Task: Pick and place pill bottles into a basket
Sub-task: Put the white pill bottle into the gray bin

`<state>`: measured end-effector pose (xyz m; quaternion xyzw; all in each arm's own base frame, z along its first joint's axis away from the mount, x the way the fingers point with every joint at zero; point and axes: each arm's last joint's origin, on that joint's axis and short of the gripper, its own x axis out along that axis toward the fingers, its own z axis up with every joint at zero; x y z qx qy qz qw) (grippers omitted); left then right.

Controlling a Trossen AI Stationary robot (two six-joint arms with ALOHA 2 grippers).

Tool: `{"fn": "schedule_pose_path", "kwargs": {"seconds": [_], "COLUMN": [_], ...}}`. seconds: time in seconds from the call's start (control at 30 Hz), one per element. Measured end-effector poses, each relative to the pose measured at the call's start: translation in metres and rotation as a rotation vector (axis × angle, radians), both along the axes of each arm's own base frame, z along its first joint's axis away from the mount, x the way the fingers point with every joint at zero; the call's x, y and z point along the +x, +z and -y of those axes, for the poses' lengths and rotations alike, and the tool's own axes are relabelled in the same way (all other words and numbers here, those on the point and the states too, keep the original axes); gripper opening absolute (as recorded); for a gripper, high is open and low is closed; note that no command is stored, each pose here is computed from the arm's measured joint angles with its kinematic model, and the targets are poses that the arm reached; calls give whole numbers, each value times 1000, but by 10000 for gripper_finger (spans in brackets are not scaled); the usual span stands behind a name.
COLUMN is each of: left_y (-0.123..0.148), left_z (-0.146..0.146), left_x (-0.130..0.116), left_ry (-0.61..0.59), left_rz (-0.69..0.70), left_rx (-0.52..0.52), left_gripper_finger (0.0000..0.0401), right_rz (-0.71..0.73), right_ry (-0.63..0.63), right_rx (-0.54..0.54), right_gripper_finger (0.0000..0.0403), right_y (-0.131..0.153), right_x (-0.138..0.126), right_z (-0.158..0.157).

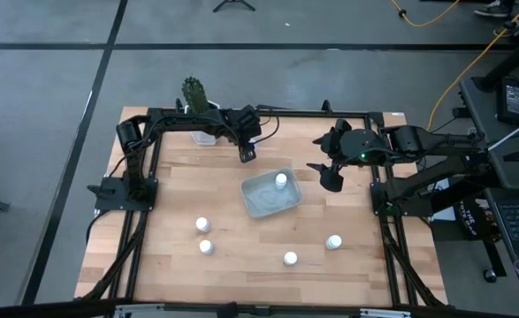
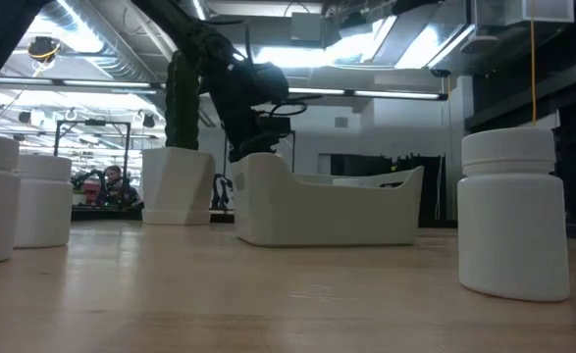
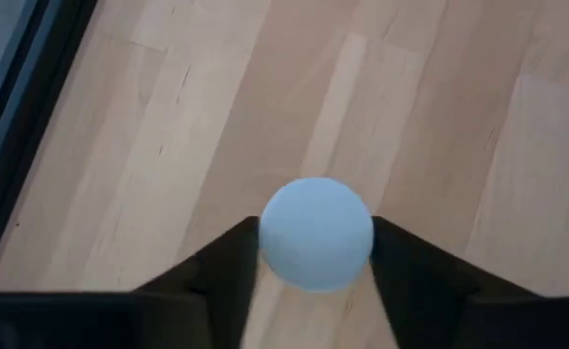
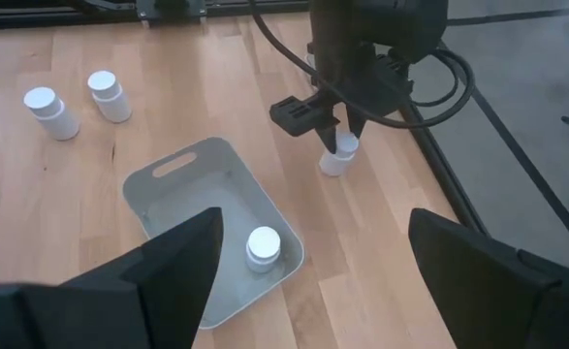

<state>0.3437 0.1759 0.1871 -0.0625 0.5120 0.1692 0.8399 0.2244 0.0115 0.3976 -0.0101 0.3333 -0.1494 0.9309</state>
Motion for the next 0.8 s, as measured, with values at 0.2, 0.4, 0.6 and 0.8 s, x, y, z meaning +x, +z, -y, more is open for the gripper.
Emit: {"fn": "schedule_pose_path", "kwargs": {"seconds": [0.2, 0.4, 0.6, 0.8], "left_y": [2, 41, 106, 143], "left_z": [9, 25, 54, 91], "left_x": [3, 19, 42, 51], "left_ry": [-33, -108, -215, -344], "left_rz": [-5, -27, 73, 171], "left_rx": [-4, -2, 51, -40], "left_gripper_finger": [151, 151, 151, 151], "right_rz": [1, 0, -1, -72], "right_ry": [-1, -1, -1, -3], "right_rx": [1, 1, -1, -8], "right_gripper_finger": [329, 329, 329, 329], "right_y": [0, 0, 0, -4], "right_x": [0, 0, 0, -7], "right_z": [0, 0, 0, 1]}}
